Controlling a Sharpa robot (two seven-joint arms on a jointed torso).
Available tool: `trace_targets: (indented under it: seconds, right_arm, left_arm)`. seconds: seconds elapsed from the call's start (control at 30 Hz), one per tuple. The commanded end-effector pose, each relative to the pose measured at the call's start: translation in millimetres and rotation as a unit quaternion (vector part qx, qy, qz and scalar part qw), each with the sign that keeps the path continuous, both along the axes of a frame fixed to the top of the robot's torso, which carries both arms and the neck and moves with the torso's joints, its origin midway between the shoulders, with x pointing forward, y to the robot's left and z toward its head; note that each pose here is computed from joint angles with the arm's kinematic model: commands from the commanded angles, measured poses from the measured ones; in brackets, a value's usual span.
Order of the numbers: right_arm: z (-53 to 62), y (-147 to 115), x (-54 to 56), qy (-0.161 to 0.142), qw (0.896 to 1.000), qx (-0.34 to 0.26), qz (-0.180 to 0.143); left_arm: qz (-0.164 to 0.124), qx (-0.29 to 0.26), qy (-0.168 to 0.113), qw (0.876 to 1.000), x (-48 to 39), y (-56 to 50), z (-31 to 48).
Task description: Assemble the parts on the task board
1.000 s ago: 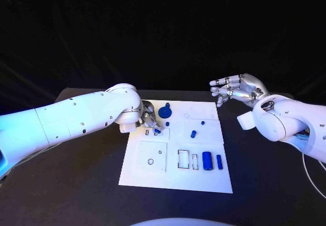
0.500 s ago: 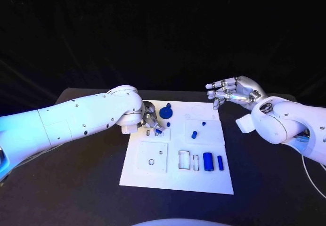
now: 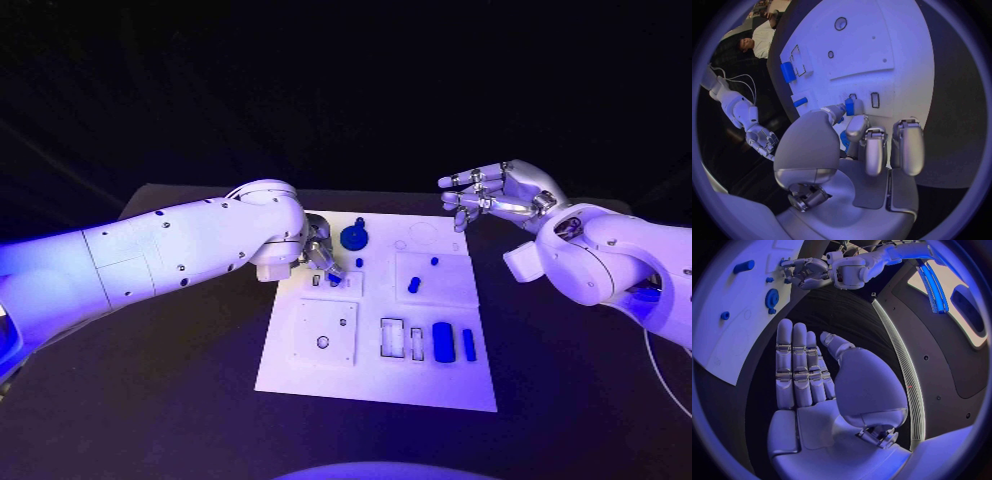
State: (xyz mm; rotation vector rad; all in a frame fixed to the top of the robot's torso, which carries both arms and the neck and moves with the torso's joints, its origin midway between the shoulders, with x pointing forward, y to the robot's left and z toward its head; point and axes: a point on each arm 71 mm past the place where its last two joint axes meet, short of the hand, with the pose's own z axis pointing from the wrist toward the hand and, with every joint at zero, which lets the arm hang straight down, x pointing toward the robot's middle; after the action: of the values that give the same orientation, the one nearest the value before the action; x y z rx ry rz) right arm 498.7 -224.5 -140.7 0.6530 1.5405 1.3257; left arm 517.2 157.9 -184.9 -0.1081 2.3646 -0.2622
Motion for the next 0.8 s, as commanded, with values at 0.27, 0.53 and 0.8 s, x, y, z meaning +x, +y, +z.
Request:
trace_targets:
  seconds: [0.27,0.53,0.8]
  right_arm:
    - [0.3,1.5,-0.5,-0.006,1.000,0.000,0.012]
    - [0.0,0.9,0.2,-0.006,1.000,-0.001,0.012]
    - [0.1,0.2,0.3,-0.006,1.000,-0.001,0.010]
  left_arm:
    - [-0.026,0.045,0.009,0.999,-2.8,3.4,-6.3]
    - [-0.028,0.049,0.012,0.998,-3.5,4.2,-8.0]
    - [-0.032,0.050,0.016,0.998,-4.5,2.2,-9.5]
